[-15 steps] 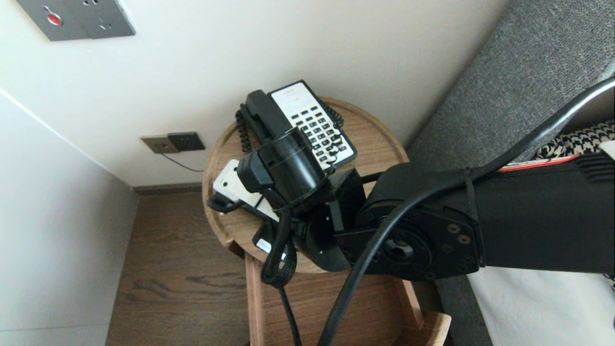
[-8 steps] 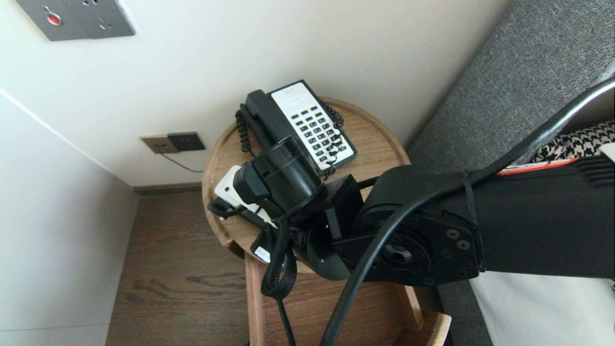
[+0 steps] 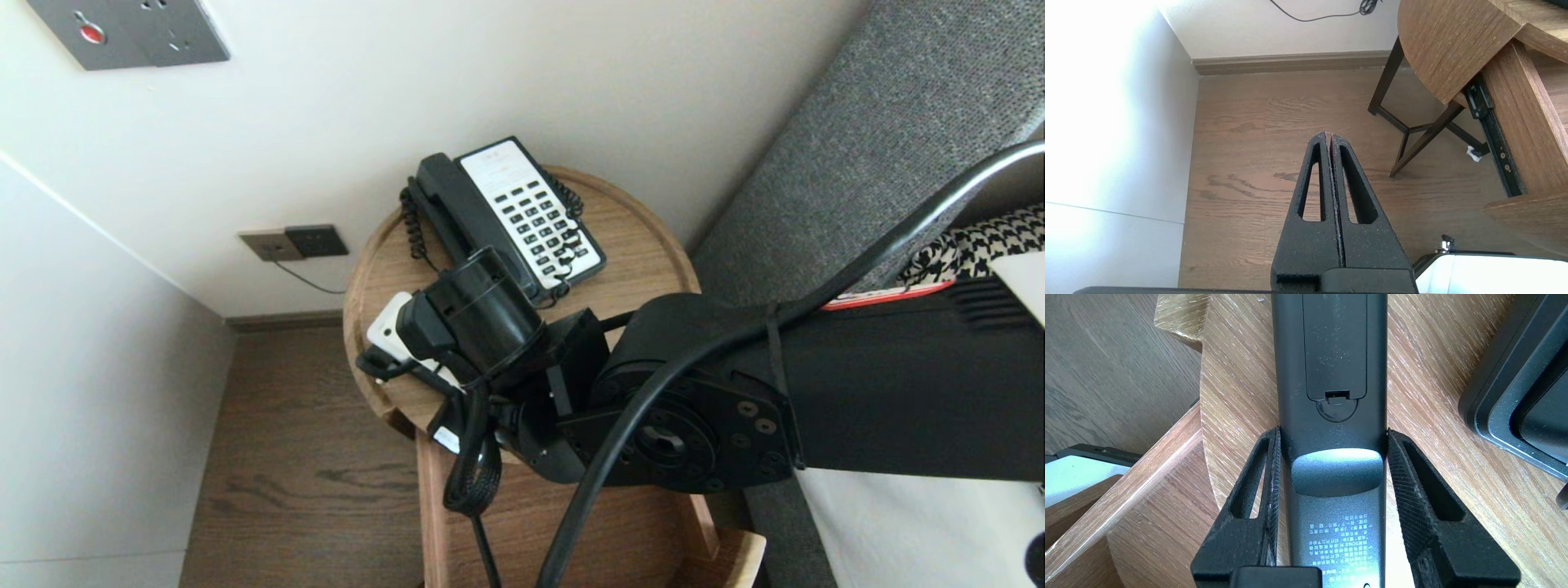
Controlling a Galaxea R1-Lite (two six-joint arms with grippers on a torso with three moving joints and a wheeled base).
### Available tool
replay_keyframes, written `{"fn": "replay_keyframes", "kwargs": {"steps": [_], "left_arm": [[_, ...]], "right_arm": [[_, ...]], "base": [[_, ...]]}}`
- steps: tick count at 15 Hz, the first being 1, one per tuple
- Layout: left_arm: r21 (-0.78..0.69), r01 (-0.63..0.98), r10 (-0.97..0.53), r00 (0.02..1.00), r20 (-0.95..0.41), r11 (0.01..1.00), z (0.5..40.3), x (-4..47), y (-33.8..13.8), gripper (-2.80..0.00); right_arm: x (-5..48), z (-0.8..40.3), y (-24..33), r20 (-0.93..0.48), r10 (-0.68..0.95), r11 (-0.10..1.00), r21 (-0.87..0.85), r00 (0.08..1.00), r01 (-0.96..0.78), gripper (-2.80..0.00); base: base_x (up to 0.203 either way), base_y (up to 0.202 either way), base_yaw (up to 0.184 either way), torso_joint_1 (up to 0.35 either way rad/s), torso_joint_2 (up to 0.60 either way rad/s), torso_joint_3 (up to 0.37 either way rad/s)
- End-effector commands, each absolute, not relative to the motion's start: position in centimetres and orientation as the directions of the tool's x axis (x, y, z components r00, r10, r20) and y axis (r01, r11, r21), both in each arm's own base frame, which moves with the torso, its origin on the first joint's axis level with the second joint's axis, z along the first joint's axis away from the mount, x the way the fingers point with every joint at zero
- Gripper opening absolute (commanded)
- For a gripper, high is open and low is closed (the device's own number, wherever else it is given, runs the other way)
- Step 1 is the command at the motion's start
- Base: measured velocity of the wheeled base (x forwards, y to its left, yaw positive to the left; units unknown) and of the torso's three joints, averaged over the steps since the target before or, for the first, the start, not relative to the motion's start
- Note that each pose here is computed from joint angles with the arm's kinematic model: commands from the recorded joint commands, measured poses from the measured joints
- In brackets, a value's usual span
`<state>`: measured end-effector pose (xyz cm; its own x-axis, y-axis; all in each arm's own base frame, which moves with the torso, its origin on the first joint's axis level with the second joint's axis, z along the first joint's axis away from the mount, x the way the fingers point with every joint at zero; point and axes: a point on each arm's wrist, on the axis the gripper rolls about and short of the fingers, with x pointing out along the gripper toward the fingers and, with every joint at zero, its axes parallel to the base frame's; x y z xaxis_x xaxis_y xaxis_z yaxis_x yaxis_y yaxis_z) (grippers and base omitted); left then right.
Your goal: Take the remote control out of the drawer one by one and place them on the table, then close the nightstand drawer
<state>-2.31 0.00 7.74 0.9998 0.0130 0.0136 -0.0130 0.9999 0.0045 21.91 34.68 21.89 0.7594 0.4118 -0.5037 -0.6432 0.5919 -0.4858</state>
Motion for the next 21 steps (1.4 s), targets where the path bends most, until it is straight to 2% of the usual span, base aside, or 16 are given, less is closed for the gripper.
{"fn": "replay_keyframes", "kwargs": {"steps": [1, 2, 3, 9, 17, 18, 21], "left_arm": [[0.004, -0.014, 0.014, 1.0, 0.015, 1.0, 7.7, -2.3, 0.0, -2.8], [0.004, -0.014, 0.014, 1.0, 0.015, 1.0, 7.7, -2.3, 0.0, -2.8], [0.004, -0.014, 0.014, 1.0, 0.015, 1.0, 7.7, -2.3, 0.0, -2.8], [0.004, -0.014, 0.014, 1.0, 0.015, 1.0, 7.7, -2.3, 0.0, -2.8], [0.004, -0.014, 0.014, 1.0, 0.015, 1.0, 7.7, -2.3, 0.0, -2.8], [0.004, -0.014, 0.014, 1.0, 0.015, 1.0, 7.7, -2.3, 0.0, -2.8], [0.004, -0.014, 0.014, 1.0, 0.015, 1.0, 7.7, -2.3, 0.0, -2.8]], "right_arm": [[21.9, 21.7, 34.7, -0.509, 0.408, 0.588, -0.489, 0.758, -0.645, -2.8], [21.8, 21.9, 34.6, -0.506, 0.409, 0.591, -0.488, 0.76, -0.643, -2.8], [21.8, 22.0, 34.5, -0.504, 0.409, 0.592, -0.487, 0.761, -0.642, 0.0], [20.9, 23.7, 33.4, -0.479, 0.422, 0.604, -0.484, 0.769, -0.633, 0.0], [17.8, 29.1, 28.5, -0.406, 0.426, 0.666, -0.464, 0.808, -0.584, 0.0], [17.2, 30.0, 27.4, -0.393, 0.427, 0.678, -0.457, 0.815, -0.576, -2.8], [15.6, 31.6, 23.9, -0.391, 0.414, 0.72, -0.412, 0.822, -0.558, -2.8]], "base": [[0.0, 0.0, 0.0, 0.0, 0.0, 0.0], [0.0, 0.0, 0.0, 0.0, 0.0, 0.0], [0.0, 0.0, 0.0, 0.0, 0.0, 0.0], [0.0, 0.0, 0.0, 0.0, 0.0, 0.0], [0.0, 0.0, 0.0, 0.0, 0.0, 0.0], [0.0, 0.0, 0.0, 0.0, 0.0, 0.0], [0.0, 0.0, 0.0, 0.0, 0.0, 0.0]]}}
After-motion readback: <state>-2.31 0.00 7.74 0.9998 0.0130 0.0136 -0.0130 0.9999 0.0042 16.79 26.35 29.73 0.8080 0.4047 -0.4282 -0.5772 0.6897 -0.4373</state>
